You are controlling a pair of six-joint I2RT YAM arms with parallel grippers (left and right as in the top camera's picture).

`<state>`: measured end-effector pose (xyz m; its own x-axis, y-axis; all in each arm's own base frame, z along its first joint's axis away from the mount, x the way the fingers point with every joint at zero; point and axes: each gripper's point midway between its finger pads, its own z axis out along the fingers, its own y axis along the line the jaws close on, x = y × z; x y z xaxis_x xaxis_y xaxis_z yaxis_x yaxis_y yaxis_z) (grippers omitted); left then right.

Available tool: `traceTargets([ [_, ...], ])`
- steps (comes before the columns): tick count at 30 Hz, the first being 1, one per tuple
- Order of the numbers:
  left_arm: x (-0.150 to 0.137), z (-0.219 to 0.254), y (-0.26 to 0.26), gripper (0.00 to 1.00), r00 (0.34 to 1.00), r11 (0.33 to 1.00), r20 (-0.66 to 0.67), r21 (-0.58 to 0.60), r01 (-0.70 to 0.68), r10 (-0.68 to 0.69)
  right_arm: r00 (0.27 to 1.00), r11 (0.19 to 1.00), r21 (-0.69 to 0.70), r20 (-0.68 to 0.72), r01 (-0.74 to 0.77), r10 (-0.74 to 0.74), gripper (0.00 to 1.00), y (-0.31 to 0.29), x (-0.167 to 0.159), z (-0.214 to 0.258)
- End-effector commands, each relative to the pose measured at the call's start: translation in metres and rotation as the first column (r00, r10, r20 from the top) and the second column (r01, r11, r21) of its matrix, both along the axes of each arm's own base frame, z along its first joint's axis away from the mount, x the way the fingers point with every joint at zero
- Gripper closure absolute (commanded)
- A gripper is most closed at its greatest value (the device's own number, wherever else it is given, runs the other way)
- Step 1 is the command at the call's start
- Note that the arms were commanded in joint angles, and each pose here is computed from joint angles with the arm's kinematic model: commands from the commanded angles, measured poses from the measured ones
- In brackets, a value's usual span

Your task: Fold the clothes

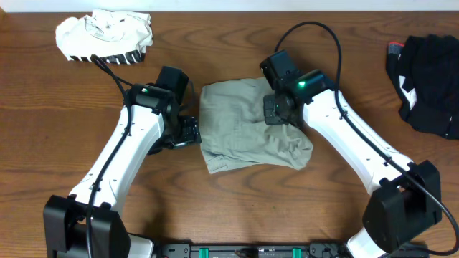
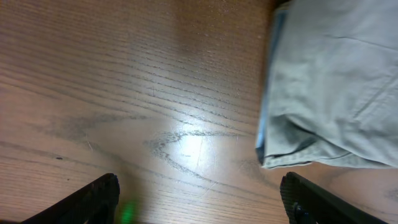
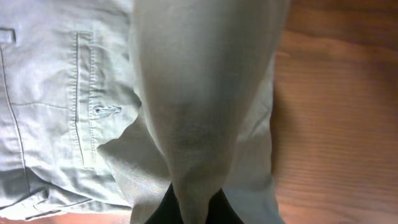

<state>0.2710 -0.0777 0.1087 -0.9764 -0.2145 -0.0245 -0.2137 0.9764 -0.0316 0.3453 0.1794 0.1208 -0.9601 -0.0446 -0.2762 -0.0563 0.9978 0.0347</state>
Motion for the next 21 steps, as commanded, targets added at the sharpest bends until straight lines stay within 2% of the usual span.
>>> traceTargets([
  [1, 0.002, 0.001, 0.002, 0.15, 1.000, 1.000, 0.004, 0.004, 0.000, 0.000, 0.999, 1.000, -0.004, 0.027, -0.022, 0.022, 0.99, 0.013, 0.000, 0.006],
  [7, 0.002, 0.001, 0.002, 0.15, 1.000, 1.000, 0.005, 0.005, 0.016, -0.016, 0.999, 0.998, -0.060, 0.053, 0.006, -0.002, 0.99, 0.004, 0.002, 0.007],
  [13, 0.004, 0.000, 0.001, 0.15, 1.000, 1.000, 0.011, 0.003, 0.015, -0.015, 0.994, 0.989, -0.101, 0.031, 0.103, -0.101, 0.99, -0.038, 0.011, 0.006],
  [21, 0.006, 0.000, 0.001, 0.15, 1.000, 1.000, 0.022, 0.000, 0.015, -0.015, 0.990, 0.979, -0.148, -0.008, 0.141, -0.144, 0.95, -0.082, 0.015, 0.001],
])
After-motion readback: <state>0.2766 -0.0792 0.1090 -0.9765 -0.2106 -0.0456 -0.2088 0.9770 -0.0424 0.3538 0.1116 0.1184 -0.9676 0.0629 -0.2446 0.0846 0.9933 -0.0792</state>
